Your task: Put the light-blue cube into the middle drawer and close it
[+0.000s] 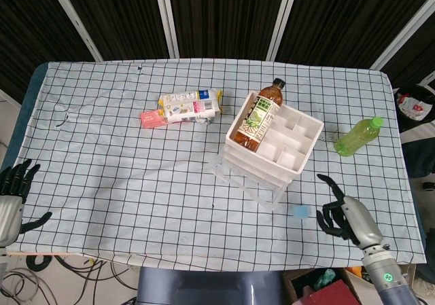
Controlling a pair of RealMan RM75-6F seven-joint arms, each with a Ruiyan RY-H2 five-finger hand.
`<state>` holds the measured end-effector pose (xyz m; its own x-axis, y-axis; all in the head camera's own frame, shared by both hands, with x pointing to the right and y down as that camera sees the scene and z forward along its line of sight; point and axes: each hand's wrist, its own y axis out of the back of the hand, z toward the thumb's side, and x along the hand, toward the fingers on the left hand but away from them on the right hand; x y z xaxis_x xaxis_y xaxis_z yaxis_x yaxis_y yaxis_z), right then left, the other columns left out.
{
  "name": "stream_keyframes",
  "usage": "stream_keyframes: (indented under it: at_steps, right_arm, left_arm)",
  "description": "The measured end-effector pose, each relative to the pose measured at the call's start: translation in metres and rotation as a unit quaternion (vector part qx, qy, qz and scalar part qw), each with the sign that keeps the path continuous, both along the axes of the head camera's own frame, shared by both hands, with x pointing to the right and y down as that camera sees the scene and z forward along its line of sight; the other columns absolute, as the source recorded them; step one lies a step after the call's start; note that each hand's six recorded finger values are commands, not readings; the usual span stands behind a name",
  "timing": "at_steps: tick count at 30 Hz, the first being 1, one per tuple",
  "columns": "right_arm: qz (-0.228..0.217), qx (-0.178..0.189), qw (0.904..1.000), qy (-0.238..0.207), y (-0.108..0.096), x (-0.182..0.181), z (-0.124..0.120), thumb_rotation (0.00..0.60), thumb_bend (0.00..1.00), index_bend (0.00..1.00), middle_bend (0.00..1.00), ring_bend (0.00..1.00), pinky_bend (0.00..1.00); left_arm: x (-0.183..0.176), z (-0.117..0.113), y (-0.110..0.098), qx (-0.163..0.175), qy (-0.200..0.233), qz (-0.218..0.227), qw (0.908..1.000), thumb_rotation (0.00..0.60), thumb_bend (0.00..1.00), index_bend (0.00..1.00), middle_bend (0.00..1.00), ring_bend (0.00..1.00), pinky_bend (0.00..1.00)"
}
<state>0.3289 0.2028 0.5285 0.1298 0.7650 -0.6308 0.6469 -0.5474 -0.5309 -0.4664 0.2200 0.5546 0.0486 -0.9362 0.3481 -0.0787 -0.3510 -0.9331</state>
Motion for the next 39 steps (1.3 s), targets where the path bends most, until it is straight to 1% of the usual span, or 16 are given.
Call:
stream_keyframes:
  at_steps: [2, 6, 11, 15, 21, 24, 30, 39]
  right_arm:
    - [0.010, -0.002, 0.9999, 0.011, 0.001, 0.013, 0.002, 0.600, 0.47, 0.12, 0.81, 0.87, 0.82]
    - [0.025, -0.013, 0.9992, 0.029, 0.007, 0.034, 0.006, 0.600, 0.46, 0.18, 0.80, 0.87, 0.82]
    - [0.015, -0.033, 0.9981, 0.049, 0.017, 0.044, 0.016, 0.600, 0.40, 0.20, 0.81, 0.87, 0.82]
    - [-0.005, -0.061, 0.9956, 0.072, 0.027, 0.045, 0.030, 0.600, 0.36, 0.20, 0.81, 0.87, 0.82]
    - [-0.041, -0.102, 0.9885, 0.104, 0.043, 0.042, 0.055, 0.600, 0.35, 0.20, 0.81, 0.87, 0.82]
    - [-0.051, -0.113, 0.9862, 0.110, 0.047, 0.035, 0.068, 0.600, 0.32, 0.20, 0.81, 0.88, 0.82]
    - [-0.058, -0.114, 0.9855, 0.111, 0.048, 0.021, 0.084, 0.600, 0.31, 0.20, 0.81, 0.88, 0.82]
    - [-0.046, -0.117, 0.9863, 0.106, 0.048, 0.004, 0.106, 0.600, 0.30, 0.21, 0.81, 0.88, 0.82]
  left_arm:
    - [0.000, 0.000, 0.000, 0.000, 0.000, 0.000, 1.0000, 0.600, 0.04, 0.00, 0.00, 0.00, 0.00]
    - [0.001, 0.000, 0.001, -0.001, 0.000, 0.001, 1.0000, 0.600, 0.04, 0.00, 0.00, 0.00, 0.00]
    - [0.002, 0.000, 0.001, 0.000, 0.000, 0.003, 1.0000, 0.600, 0.04, 0.00, 0.00, 0.00, 0.00]
    - [0.001, 0.000, 0.001, 0.001, 0.001, 0.002, 1.0000, 0.600, 0.04, 0.00, 0.00, 0.00, 0.00]
    - [0.001, 0.000, 0.001, -0.001, 0.001, 0.002, 1.0000, 0.600, 0.04, 0.00, 0.00, 0.00, 0.00]
    - [0.001, 0.000, 0.001, -0.001, 0.001, 0.001, 1.0000, 0.600, 0.04, 0.00, 0.00, 0.00, 0.00]
    - [0.001, 0.001, 0.001, -0.003, 0.001, 0.000, 1.0000, 0.600, 0.04, 0.00, 0.00, 0.00, 0.00]
    - [0.000, 0.001, 0.001, -0.004, 0.001, -0.001, 1.0000, 0.600, 0.04, 0.00, 0.00, 0.00, 0.00]
